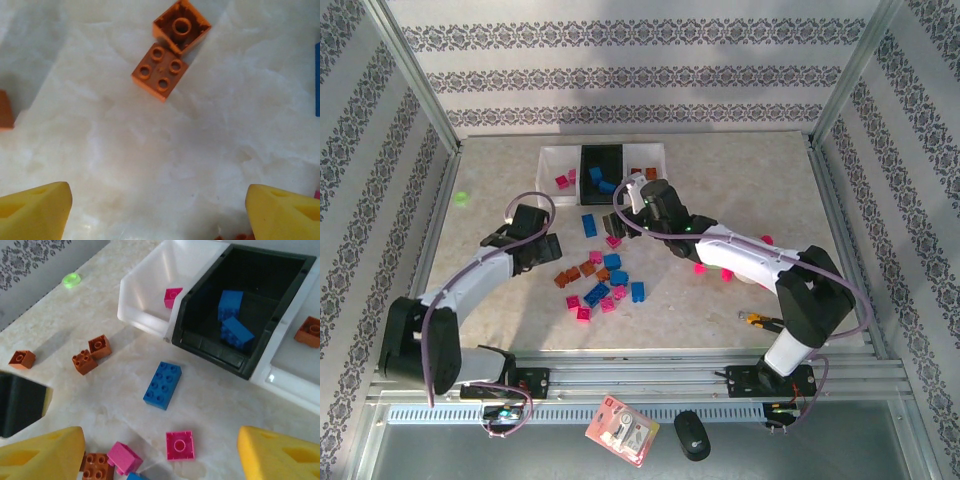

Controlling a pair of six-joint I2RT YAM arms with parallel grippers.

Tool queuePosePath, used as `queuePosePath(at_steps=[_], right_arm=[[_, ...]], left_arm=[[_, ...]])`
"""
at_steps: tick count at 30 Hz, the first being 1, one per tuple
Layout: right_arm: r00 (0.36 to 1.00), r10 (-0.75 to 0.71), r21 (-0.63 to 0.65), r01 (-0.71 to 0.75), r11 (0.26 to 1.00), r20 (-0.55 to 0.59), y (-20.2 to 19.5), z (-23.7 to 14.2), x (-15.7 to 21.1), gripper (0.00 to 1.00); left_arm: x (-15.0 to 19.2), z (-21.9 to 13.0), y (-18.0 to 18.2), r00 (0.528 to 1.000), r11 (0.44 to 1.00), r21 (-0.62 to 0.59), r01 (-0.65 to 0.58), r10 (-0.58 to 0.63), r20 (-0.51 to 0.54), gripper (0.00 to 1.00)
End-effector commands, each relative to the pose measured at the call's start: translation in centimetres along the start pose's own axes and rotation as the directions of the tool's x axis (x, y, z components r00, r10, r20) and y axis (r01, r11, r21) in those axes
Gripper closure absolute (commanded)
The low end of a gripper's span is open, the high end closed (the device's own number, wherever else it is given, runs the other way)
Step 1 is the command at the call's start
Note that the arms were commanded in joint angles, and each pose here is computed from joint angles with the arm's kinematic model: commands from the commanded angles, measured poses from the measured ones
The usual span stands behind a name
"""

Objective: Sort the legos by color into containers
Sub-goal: Place the lego in the container, then pick up the lego from the middle-left of the table.

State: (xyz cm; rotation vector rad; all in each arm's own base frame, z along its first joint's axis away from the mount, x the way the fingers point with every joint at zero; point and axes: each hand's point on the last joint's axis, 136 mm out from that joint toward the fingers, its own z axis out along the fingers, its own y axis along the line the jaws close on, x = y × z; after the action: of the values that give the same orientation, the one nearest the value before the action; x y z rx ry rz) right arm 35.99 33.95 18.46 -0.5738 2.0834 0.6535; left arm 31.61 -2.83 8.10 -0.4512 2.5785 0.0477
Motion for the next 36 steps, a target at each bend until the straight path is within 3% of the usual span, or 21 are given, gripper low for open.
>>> queuePosePath(at_steps=[1,7,10,14,19,22,26,31,36], right_arm=[[0.999,-0.003,-0.034,0.004,0.999,0.04,1.4,-1.1,-1.0,0.2],[0.999,0.009,-0.062,-0.006,0.998,0.043,2.0,-0.7,-1.3,0.19],[0.999,0.003,-0.076,0.0,0.997,0.044,2.4,-0.7,-1.5,0.19],[0.999,0.007,-0.072,-0.005,0.997,0.038,2.3,-0.6,-1.3,0.19],[1.0,0.021,-0.065,-0.02,0.998,0.021,2.1,-0.2,-0.6,0.19],[1.0,0.026,-0.059,-0.025,0.998,0.017,2.0,-0.1,-0.3,0.19],[0.999,0.029,-0.055,-0.029,0.998,0.013,1.9,0.0,-0.2,0.19],[0.999,0.028,-0.058,-0.026,0.998,0.025,2.1,-0.5,-0.7,0.19],[0.999,0.019,-0.041,-0.017,0.999,0.046,1.8,-1.5,-1.1,0.19]], left_arm=[[-2.6,0.8,-0.9,0.995,0.995,0.019,-0.099,0.098,0.027,0.16],[-4.6,3.8,-1.1,0.978,0.978,-0.028,-0.205,0.205,0.027,0.24],[-4.7,5.3,-0.9,0.962,0.961,-0.043,-0.273,0.271,-0.038,0.3],[-4.1,7.2,-0.2,0.948,0.953,-0.05,-0.3,0.292,-0.126,0.34],[-4.1,8.7,0.4,0.939,0.946,-0.064,-0.317,0.303,-0.161,0.38],[-3.9,9.3,0.2,0.934,0.944,-0.052,-0.325,0.312,-0.174,0.47],[-3.8,9.1,-0.1,0.938,0.95,-0.036,-0.309,0.298,-0.175,0.65],[-4.1,7.5,-0.6,0.942,0.955,-0.005,-0.298,0.293,-0.161,0.68],[-5.3,4.0,-2.9,0.956,0.959,0.051,-0.278,0.282,-0.076,0.7]])
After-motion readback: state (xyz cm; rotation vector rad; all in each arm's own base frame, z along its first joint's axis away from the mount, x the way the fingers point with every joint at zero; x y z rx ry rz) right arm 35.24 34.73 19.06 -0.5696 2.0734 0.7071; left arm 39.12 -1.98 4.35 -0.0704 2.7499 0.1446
